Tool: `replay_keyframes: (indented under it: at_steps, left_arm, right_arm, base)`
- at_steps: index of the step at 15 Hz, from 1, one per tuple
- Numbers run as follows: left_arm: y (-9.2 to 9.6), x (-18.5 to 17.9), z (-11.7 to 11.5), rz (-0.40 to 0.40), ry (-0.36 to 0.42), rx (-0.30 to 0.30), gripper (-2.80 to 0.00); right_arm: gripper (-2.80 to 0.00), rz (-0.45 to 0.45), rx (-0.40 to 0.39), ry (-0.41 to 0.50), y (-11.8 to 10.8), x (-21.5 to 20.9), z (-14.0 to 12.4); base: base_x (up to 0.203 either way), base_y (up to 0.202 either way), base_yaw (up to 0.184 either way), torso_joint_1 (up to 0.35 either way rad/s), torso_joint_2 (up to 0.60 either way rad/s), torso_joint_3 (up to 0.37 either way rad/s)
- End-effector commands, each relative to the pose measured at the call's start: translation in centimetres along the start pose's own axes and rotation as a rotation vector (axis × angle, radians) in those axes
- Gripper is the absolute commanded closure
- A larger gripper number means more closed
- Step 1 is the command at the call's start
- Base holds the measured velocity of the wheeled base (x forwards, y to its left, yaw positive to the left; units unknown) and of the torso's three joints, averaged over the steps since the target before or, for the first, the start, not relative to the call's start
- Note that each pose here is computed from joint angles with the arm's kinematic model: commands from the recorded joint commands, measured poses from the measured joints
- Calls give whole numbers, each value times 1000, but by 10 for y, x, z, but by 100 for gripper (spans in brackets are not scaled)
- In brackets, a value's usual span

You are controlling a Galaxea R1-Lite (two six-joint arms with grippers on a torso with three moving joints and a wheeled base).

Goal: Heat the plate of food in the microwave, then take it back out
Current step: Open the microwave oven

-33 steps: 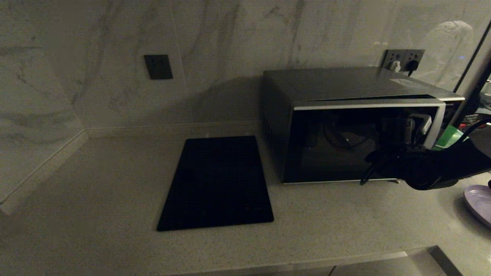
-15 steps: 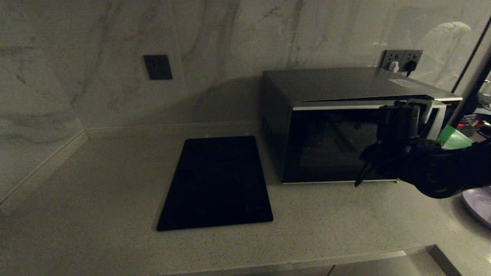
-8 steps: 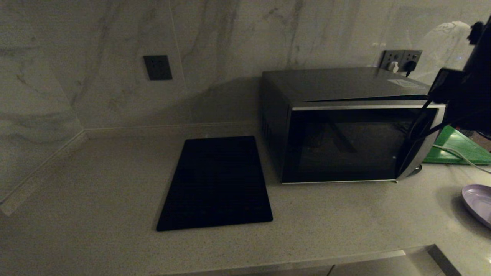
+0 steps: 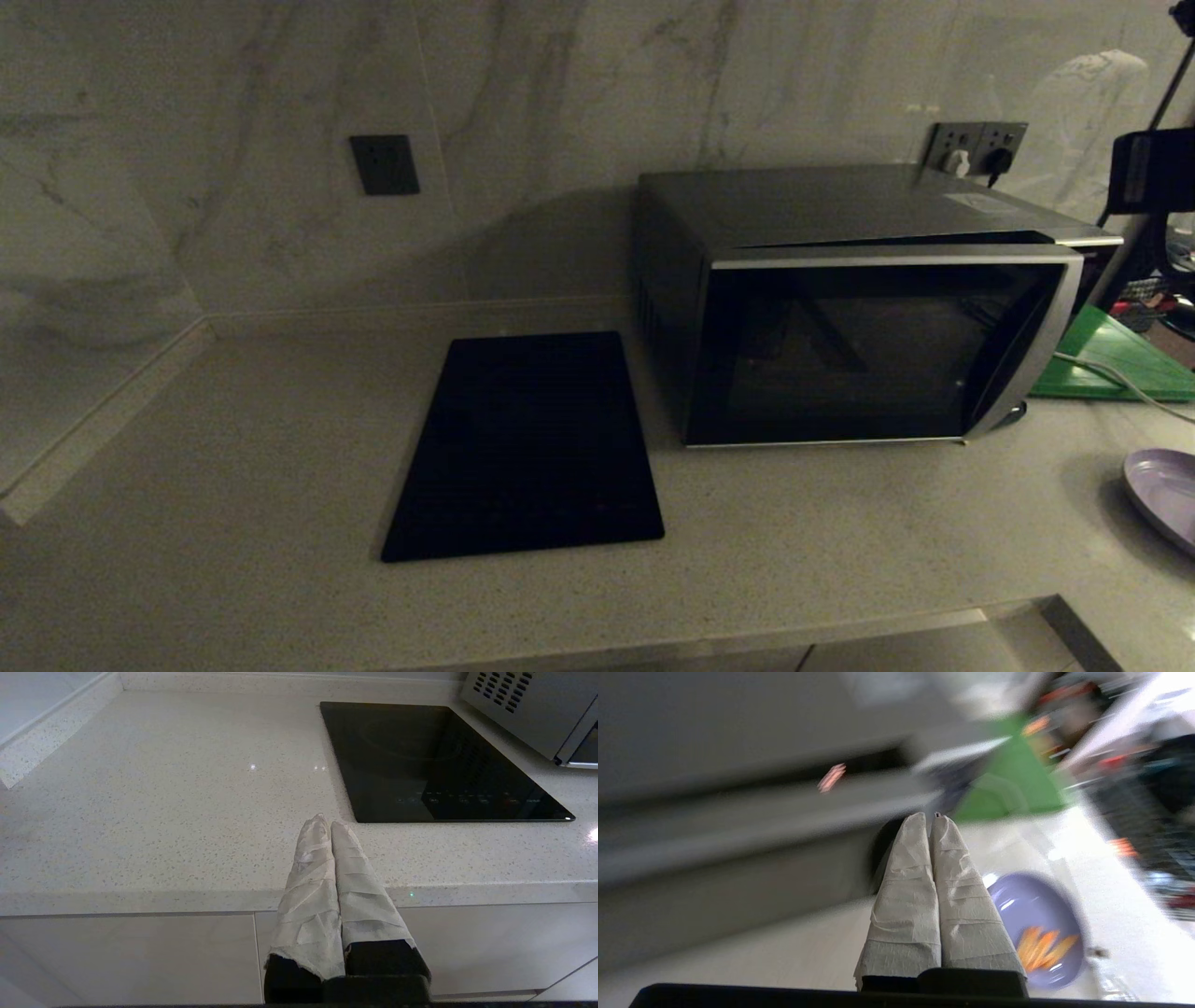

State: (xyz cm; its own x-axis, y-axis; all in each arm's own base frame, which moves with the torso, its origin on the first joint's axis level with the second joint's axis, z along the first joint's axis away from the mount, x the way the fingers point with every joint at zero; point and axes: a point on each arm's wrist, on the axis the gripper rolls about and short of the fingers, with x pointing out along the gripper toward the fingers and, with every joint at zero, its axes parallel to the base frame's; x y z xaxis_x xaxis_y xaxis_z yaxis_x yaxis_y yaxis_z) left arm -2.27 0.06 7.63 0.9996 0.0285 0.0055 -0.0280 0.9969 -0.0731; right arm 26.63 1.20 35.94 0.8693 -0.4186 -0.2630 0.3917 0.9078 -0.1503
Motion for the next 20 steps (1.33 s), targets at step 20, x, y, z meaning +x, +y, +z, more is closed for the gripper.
replay_keyframes:
  at_steps: [20]
  left_arm:
    - [0,0,0,1,-1,-1,0]
  right_arm:
    - [0,102,332,152,-6,125,-7]
  base:
    - [0,0,0,0,0,0]
